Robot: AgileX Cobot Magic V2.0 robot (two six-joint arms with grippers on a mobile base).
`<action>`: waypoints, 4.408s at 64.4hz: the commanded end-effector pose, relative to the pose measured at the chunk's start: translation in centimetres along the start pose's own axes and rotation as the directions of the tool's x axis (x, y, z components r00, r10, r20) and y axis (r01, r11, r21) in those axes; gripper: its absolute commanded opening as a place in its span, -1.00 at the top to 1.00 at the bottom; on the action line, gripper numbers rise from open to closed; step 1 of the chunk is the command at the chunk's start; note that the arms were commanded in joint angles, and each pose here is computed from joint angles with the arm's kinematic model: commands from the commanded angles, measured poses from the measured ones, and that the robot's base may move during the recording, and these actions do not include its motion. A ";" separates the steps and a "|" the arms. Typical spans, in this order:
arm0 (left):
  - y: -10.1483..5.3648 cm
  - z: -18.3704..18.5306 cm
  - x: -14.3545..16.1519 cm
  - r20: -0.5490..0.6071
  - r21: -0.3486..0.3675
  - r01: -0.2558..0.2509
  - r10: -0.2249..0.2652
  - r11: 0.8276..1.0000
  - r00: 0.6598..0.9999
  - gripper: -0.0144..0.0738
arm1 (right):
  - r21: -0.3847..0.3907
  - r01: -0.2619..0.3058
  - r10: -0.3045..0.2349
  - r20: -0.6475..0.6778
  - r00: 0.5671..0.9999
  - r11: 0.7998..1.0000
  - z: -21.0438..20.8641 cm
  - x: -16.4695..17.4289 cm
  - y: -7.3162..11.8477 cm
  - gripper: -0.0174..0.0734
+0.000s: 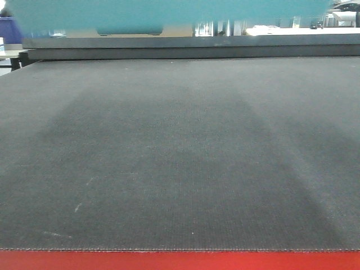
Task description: Fetch blue bin and place on conveyor start
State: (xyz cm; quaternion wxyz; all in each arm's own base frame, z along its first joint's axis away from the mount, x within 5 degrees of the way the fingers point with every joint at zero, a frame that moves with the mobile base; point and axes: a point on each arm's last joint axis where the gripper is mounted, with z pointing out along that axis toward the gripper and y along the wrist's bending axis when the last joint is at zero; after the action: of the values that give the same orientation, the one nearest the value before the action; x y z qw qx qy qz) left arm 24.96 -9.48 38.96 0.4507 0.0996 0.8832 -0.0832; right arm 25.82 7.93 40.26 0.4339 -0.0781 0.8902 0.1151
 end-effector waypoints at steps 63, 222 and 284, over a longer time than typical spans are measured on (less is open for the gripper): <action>2.1 10.6 3.5 -0.213 -0.066 0.046 -0.059 0.997 0.975 -0.67 | 0.023 -0.003 0.007 -0.195 0.981 1.000 11.5 1.9 -0.9 -0.61; 4.3 -16.8 17.3 0.596 -0.184 0.103 0.028 0.977 0.802 0.92 | 0.268 -0.009 -0.155 0.585 0.796 0.963 -11.7 17.8 -4.1 0.97; 5.8 -6.9 26.9 0.589 -0.334 0.114 0.112 0.936 0.801 0.92 | 0.268 -0.009 -0.156 0.587 0.794 0.963 -11.7 17.8 -4.1 0.97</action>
State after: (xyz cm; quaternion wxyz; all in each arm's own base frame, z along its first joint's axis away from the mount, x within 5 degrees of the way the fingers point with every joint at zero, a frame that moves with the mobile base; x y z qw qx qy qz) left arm 5.68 0.50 20.57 0.7070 -0.0123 0.7055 0.0485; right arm 7.15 0.16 32.58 0.6978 -0.0121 0.7161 0.0073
